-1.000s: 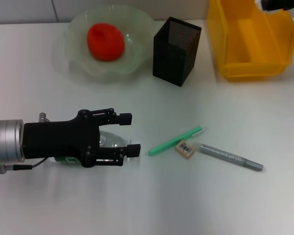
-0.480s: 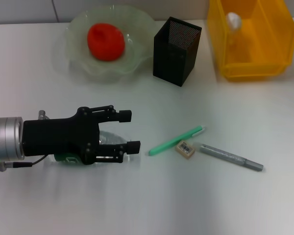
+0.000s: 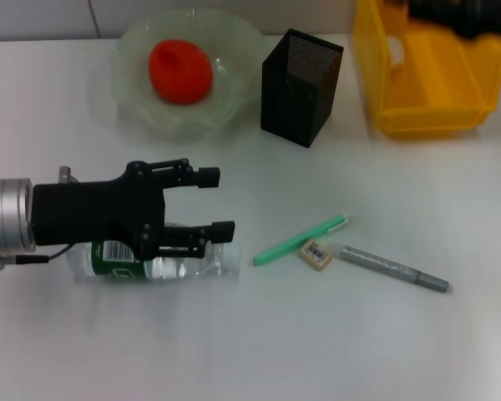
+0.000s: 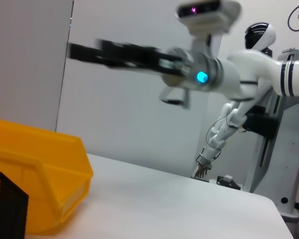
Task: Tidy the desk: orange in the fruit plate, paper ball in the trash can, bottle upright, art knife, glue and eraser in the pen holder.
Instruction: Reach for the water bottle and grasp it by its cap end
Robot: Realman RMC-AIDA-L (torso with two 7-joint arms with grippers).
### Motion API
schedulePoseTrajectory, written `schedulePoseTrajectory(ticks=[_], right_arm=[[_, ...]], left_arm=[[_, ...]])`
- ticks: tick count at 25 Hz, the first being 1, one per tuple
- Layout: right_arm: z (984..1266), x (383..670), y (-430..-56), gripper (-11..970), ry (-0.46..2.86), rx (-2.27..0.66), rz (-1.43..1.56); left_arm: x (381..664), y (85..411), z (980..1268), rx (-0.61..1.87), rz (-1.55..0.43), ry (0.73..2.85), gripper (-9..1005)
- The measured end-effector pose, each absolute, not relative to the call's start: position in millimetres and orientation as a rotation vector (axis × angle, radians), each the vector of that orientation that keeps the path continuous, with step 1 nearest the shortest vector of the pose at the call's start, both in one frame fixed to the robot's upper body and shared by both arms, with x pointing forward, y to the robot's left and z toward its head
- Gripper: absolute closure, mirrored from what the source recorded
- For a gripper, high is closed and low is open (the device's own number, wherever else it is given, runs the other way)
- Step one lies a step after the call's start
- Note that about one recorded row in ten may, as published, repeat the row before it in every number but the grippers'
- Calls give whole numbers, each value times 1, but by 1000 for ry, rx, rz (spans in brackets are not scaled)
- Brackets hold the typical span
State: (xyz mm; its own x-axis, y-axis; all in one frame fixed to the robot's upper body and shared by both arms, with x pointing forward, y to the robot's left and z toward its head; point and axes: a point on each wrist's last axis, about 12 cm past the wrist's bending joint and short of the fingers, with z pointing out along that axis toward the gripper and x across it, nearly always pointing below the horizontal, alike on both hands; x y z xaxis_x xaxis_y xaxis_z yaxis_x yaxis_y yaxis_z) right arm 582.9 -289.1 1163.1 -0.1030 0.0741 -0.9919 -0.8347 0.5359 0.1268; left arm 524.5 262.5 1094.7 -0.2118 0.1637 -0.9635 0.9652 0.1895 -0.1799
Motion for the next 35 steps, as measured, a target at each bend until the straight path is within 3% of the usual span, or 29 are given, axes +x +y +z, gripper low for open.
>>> schedulePoseTrajectory(ticks=[4,13,18,24,35], right_arm=[[1128,545,-298,141,1546,-901,1049],[1086,519,-303,141,1809,-1102,1056],[1081,514,-305,141,1830,-1087,1034],[1079,513,-308,141,1841,-1089,1014],[1081,513,-312,142,1847,-1093,997]], left_arm=[[532,264,1104,1127,-1108,1582,240],[547,263,1122,1188,-1087,1606,244],[560,246,1137,1315,-1045,1680,247],[578,201,1152,1586,-934,1822,250],[588,164,1143,1819,-681,1951,255]])
